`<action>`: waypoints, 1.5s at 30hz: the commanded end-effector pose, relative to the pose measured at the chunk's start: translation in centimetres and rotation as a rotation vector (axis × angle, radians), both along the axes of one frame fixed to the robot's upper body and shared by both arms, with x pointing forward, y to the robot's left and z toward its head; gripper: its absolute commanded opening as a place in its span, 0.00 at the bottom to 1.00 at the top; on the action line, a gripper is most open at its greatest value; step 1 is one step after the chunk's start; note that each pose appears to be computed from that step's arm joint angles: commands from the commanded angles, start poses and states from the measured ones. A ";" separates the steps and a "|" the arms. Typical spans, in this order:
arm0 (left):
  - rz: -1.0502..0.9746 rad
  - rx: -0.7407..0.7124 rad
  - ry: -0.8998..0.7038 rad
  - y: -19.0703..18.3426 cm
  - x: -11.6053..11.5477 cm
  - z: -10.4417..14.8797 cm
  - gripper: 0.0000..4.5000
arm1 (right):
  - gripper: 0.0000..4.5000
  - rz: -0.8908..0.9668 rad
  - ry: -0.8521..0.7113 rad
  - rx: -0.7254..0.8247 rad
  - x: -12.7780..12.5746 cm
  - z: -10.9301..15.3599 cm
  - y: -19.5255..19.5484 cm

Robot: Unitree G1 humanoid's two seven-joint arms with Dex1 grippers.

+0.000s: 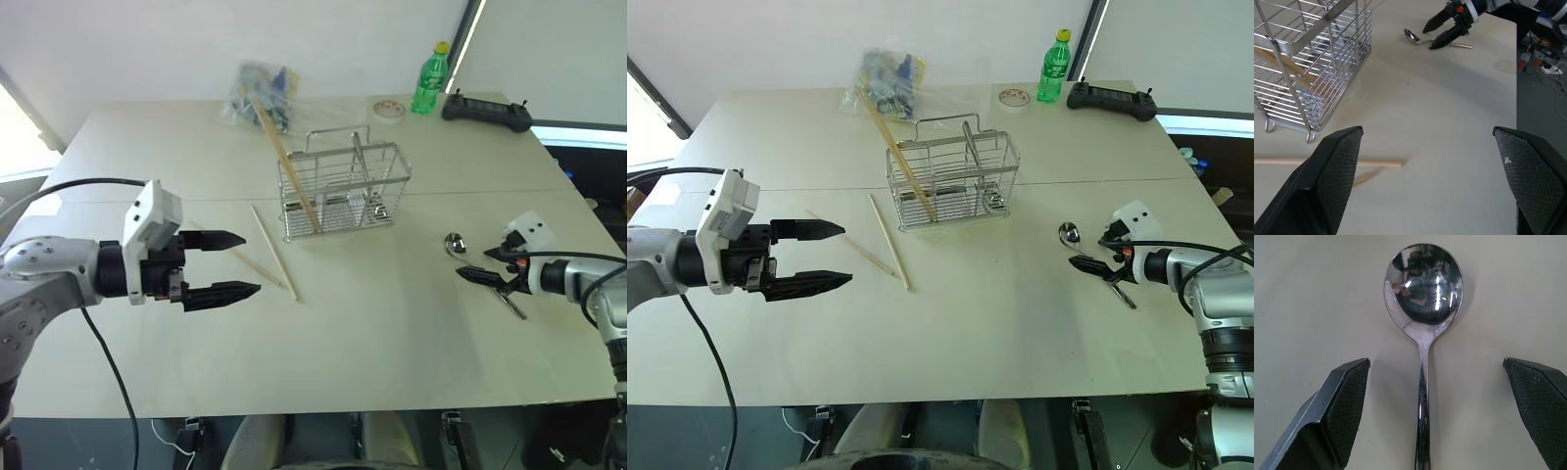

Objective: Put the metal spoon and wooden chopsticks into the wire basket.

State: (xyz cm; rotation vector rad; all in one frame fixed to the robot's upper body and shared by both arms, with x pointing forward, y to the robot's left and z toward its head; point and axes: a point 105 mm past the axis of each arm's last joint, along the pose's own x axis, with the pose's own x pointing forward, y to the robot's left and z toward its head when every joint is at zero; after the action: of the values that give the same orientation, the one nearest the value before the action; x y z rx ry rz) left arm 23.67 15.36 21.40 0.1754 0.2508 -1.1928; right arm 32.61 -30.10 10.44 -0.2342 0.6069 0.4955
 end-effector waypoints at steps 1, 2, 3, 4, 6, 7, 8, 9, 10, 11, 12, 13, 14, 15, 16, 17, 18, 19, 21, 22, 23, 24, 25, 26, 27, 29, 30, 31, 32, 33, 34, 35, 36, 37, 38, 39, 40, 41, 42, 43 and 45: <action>-0.025 0.009 -0.048 -0.4 -0.2 0.9 1.00 | 1.00 0.016 0.006 -0.044 0.7 1.1 0.0; -0.026 0.007 -0.048 -0.5 -0.2 0.9 1.00 | 1.00 0.016 0.019 -0.051 0.8 1.1 -0.1; -0.027 0.006 -0.048 -0.5 -0.2 0.9 1.00 | 1.00 0.016 0.035 -0.053 1.0 1.2 0.0; -0.028 0.005 -0.048 -0.6 -0.2 0.9 1.00 | 1.00 0.020 0.052 -0.055 1.0 1.2 0.1; -0.029 0.005 -0.049 -0.6 -0.2 0.9 1.00 | 1.00 0.032 0.096 -0.058 0.9 1.2 0.3; -0.028 0.005 -0.050 -0.6 -0.2 1.0 1.00 | 1.00 0.044 0.109 -0.067 0.9 1.2 0.3; -0.026 0.004 -0.052 -0.6 -0.2 1.0 1.00 | 1.00 0.051 0.122 -0.077 0.8 1.2 0.4; -0.023 0.002 -0.054 -0.6 -0.1 1.1 1.00 | 1.00 0.058 0.135 -0.086 0.7 1.2 0.3; -0.020 0.000 -0.055 -0.6 -0.1 1.1 1.00 | 1.00 0.064 0.149 -0.093 0.6 1.2 0.3; -0.018 0.000 -0.056 -0.5 -0.1 1.2 1.00 | 1.00 0.068 0.165 -0.098 0.5 1.2 0.4; -0.016 0.000 -0.057 -0.5 -0.2 1.2 1.00 | 1.00 0.072 0.181 -0.104 0.3 1.1 0.5; -0.015 0.001 -0.057 -0.5 -0.2 1.2 1.00 | 1.00 0.078 0.196 -0.112 0.2 1.0 0.5; -0.014 0.001 -0.057 -0.5 -0.3 1.1 1.00 | 1.00 0.081 0.212 -0.119 0.0 0.9 0.6; -0.013 0.001 -0.056 -0.5 -0.3 1.1 1.00 | 1.00 0.089 0.225 -0.131 -0.2 0.8 0.6; -0.013 0.001 -0.055 -0.5 -0.4 1.1 1.00 | 1.00 0.090 0.236 -0.141 -0.3 0.7 0.6; -0.012 0.000 -0.055 -0.5 -0.4 1.0 1.00 | 1.00 0.086 0.242 -0.150 -0.3 0.6 0.5; -0.012 -0.001 -0.054 -0.6 -0.4 1.0 1.00 | 1.00 0.078 0.249 -0.152 -0.4 0.5 0.5; -0.011 -0.003 -0.054 -0.6 -0.4 0.9 1.00 | 1.00 0.068 0.258 -0.150 -0.4 0.4 0.4; -0.011 -0.004 -0.054 -0.7 -0.5 0.9 1.00 | 1.00 0.058 0.271 -0.146 -0.4 0.4 0.5; -0.011 -0.005 -0.054 -0.7 -0.5 0.8 1.00 | 1.00 0.060 0.273 -0.152 -0.4 0.4 0.5; -0.011 -0.007 -0.055 -0.7 -0.5 0.8 1.00 | 1.00 0.065 0.261 -0.135 -0.2 0.5 0.8; -0.011 -0.009 -0.055 -0.8 -0.5 0.8 1.00 | 1.00 0.050 0.269 -0.109 -0.2 0.5 1.0; -0.010 -0.011 -0.056 -0.8 -0.4 0.8 1.00 | 0.94 0.045 0.268 -0.098 -0.1 0.6 1.2; -0.009 -0.013 -0.058 -0.8 -0.4 0.8 1.00 | 0.88 0.040 0.268 -0.092 0.0 0.7 1.3; -0.008 -0.014 -0.060 -0.8 -0.4 0.8 1.00 | 0.80 0.035 0.271 -0.093 0.0 0.7 1.3; -0.009 -0.018 -0.062 -0.9 -0.4 0.9 1.00 | 0.56 0.029 0.274 -0.093 -0.1 0.6 1.2; -0.009 -0.020 -0.063 -0.9 -0.4 0.9 1.00 | 0.48 0.025 0.275 -0.092 -0.1 0.5 1.2; -0.009 -0.022 -0.065 -0.9 -0.3 1.0 1.00 | 0.33 0.021 0.275 -0.093 -0.1 0.4 1.2; -0.008 -0.023 -0.066 -0.9 -0.3 1.0 1.00 | 0.22 0.017 0.275 -0.097 -0.1 0.4 1.1; -0.007 -0.025 -0.068 -0.9 -0.2 1.1 1.00 | 0.11 0.014 0.274 -0.104 -0.1 0.3 1.0; -0.006 -0.026 -0.070 -0.9 -0.2 1.1 1.00 | 0.01 0.008 0.275 -0.107 -0.1 0.2 0.9; -0.005 -0.028 -0.071 -0.9 -0.1 1.2 1.00 | 0.01 0.003 0.275 -0.107 -0.1 0.2 0.9; -0.004 -0.029 -0.073 -0.9 -0.1 1.2 1.00 | 0.01 0.001 0.276 -0.108 0.0 0.1 0.8; -0.004 -0.029 -0.074 -0.9 0.0 1.3 1.00 | 0.01 0.003 0.270 -0.119 0.0 0.1 0.7; -0.004 -0.029 -0.075 -0.8 0.0 1.3 1.00 | 0.01 0.007 0.265 -0.132 0.0 0.0 0.6; -0.004 -0.030 -0.076 -0.8 0.0 1.4 1.00 | 0.01 0.005 0.266 -0.134 0.0 -0.1 0.5; -0.004 -0.029 -0.076 -0.8 0.0 1.4 1.00 | 0.01 0.003 0.267 -0.132 0.0 -0.2 0.5; -0.005 -0.029 -0.077 -0.8 0.1 1.4 1.00 | 0.01 0.002 0.268 -0.131 -0.1 -0.2 0.5; -0.006 -0.030 -0.079 -0.8 0.1 1.5 1.00 | 0.01 0.002 0.267 -0.131 -0.1 -0.2 0.5; -0.006 -0.030 -0.079 -0.8 0.1 1.5 1.00 | 0.01 0.003 0.266 -0.132 -0.1 -0.2 0.5; -0.008 -0.031 -0.080 -0.8 0.1 1.6 1.00 | 0.01 0.005 0.263 -0.134 -0.1 -0.2 0.5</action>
State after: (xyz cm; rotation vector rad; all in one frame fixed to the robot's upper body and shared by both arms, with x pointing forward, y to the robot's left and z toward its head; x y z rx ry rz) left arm 23.98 14.68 22.03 0.1825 0.2098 -1.1810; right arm 32.88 -29.50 11.01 -0.3055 0.8728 0.4993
